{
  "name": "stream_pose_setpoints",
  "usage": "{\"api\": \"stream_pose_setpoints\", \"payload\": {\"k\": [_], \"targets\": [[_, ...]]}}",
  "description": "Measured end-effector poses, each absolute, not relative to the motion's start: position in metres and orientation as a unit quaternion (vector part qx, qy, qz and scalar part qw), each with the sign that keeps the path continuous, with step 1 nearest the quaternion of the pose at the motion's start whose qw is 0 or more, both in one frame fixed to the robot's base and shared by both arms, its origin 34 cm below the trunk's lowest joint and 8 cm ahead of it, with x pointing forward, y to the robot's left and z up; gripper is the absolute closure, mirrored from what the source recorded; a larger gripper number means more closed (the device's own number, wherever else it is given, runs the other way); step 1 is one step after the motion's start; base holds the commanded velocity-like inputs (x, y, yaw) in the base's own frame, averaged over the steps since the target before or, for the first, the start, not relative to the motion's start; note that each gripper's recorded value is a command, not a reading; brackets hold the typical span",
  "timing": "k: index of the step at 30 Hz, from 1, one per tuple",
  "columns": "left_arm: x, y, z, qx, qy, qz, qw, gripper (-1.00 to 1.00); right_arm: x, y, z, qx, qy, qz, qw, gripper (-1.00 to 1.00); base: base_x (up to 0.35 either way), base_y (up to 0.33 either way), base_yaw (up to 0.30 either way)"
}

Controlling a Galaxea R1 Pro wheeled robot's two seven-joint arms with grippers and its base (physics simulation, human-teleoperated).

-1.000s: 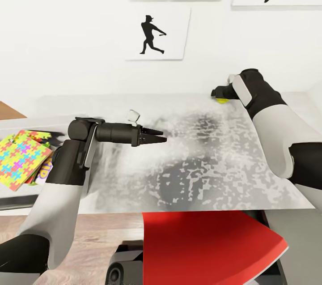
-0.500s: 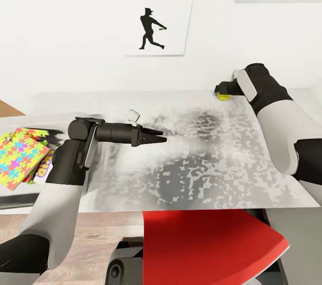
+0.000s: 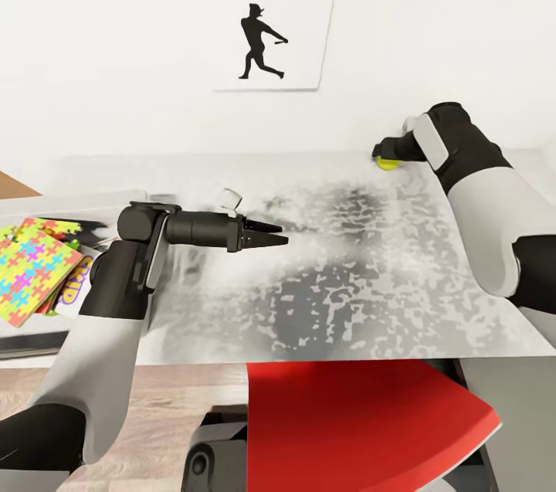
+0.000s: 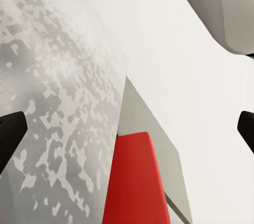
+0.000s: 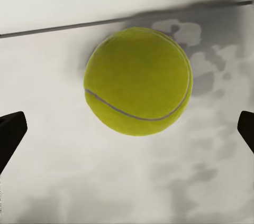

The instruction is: Put all the toys in the child's room - the three board games (two on the bed and one on the table), the two jigsaw puzzles on the table, and the tennis ball on the table - inside the toy box on the table in the child's room.

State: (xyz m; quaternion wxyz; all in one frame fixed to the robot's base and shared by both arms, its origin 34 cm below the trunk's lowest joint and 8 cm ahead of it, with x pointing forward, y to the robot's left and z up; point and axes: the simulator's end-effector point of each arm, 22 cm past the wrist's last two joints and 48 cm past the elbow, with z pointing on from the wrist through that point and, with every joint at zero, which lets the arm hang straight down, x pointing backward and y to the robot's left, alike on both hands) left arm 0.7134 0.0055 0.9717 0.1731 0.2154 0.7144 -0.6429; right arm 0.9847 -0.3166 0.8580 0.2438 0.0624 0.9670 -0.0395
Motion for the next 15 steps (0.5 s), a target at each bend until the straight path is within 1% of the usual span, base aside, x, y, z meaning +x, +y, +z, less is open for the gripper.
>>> {"api": "stream_pose_setpoints", "payload": {"k": [15], "targets": [[0.7134,0.0055,0.9715,0.215,0.714,-0.643,0.173,-1.0,0.9866,-0.3144,0.8597,0.064,0.967,-0.035,0.246,-1.0,0.0,0.0,0.0]]}}
